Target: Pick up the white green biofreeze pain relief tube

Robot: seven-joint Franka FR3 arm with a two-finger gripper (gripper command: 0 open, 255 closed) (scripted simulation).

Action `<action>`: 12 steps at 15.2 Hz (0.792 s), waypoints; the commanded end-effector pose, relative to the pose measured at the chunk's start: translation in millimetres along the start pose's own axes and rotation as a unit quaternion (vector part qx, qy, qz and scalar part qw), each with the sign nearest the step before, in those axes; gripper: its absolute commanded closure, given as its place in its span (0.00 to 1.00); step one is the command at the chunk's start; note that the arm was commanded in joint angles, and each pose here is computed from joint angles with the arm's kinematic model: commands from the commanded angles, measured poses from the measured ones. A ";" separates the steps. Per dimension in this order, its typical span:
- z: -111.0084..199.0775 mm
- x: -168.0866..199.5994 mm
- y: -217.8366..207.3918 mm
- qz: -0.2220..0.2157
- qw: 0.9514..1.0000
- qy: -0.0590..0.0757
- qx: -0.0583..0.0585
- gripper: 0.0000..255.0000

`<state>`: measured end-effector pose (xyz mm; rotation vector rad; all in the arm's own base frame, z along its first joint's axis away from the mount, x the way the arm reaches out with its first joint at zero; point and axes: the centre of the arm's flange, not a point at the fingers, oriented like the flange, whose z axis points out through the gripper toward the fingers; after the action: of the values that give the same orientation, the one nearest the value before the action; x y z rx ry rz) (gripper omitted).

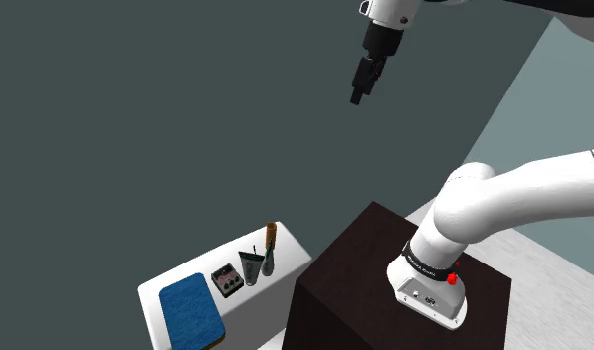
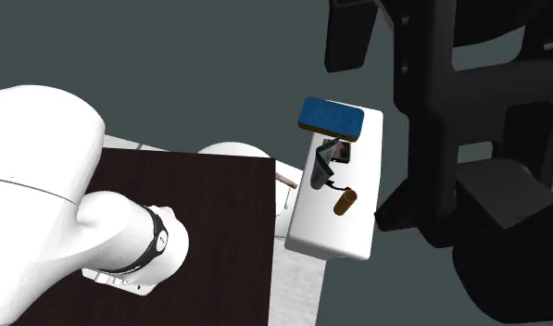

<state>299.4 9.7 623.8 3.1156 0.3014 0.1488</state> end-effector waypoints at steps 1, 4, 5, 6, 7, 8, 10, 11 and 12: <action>0.0 0.0 0.0 0.000 1.000 0.000 0.000 0.00; 32.4 -9.6 -25.2 0.050 0.999 0.007 -0.011 0.00; 43.3 -12.1 -33.6 0.067 0.998 0.009 -0.015 0.00; 54.3 -14.4 -42.0 0.084 0.996 0.012 -0.019 0.00; 65.4 -16.2 -50.4 0.100 0.995 0.014 -0.022 0.00; 76.5 -17.8 -58.8 0.117 0.993 0.016 -0.026 0.00; 99.1 -19.9 -75.4 0.150 0.988 0.021 -0.033 0.00; 110.4 -20.4 -83.6 0.167 0.985 0.023 -0.037 0.00; 121.8 -20.6 -91.8 0.183 0.982 0.025 -0.041 0.00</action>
<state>276.1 86.1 509.3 3.0639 -0.2139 0.2234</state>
